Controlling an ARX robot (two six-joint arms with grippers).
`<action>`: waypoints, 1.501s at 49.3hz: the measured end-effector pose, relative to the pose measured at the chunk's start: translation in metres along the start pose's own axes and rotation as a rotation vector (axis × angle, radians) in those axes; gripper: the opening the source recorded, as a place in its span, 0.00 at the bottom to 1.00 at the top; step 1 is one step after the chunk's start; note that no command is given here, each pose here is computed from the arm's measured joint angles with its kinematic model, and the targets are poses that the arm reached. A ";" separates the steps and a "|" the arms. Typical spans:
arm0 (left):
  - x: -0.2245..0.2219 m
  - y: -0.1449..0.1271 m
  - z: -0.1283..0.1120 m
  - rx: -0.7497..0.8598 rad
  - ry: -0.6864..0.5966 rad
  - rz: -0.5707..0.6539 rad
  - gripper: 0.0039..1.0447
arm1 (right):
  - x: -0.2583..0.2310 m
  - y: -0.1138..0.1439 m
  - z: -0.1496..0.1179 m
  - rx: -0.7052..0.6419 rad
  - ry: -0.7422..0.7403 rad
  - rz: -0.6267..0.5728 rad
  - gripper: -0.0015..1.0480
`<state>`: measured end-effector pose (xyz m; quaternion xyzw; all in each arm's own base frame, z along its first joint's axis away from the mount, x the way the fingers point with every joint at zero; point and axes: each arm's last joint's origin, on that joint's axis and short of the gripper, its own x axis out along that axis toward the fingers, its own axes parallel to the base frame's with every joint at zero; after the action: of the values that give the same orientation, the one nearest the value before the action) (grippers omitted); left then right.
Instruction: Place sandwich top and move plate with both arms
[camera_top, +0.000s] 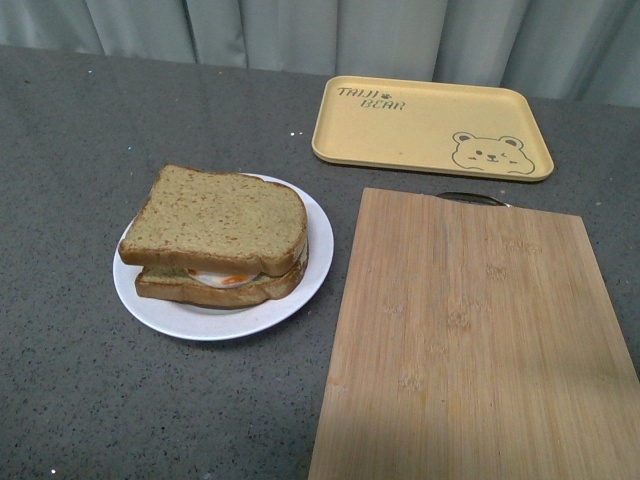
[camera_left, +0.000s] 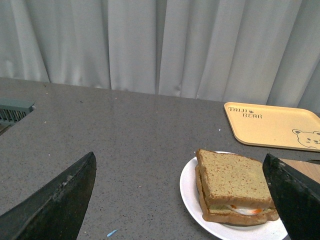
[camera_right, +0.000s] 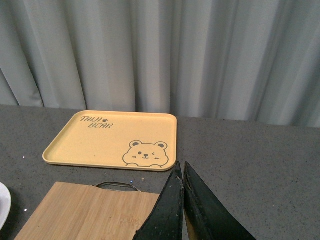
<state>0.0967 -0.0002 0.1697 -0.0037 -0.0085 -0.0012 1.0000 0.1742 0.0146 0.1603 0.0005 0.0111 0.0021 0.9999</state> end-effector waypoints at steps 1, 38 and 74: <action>0.000 0.000 0.000 0.000 0.000 0.000 0.94 | -0.002 -0.001 0.000 0.000 -0.001 0.000 0.01; 0.000 0.000 0.000 0.000 0.000 0.000 0.94 | -0.048 -0.014 0.006 0.002 -0.024 -0.003 0.01; 0.000 0.000 0.000 0.000 0.000 0.000 0.94 | -0.064 -0.014 0.006 0.002 -0.030 -0.003 0.01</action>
<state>0.0967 -0.0002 0.1697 -0.0037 -0.0085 -0.0010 1.0000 0.1103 0.0002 0.1679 0.0014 -0.0039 0.0008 1.0000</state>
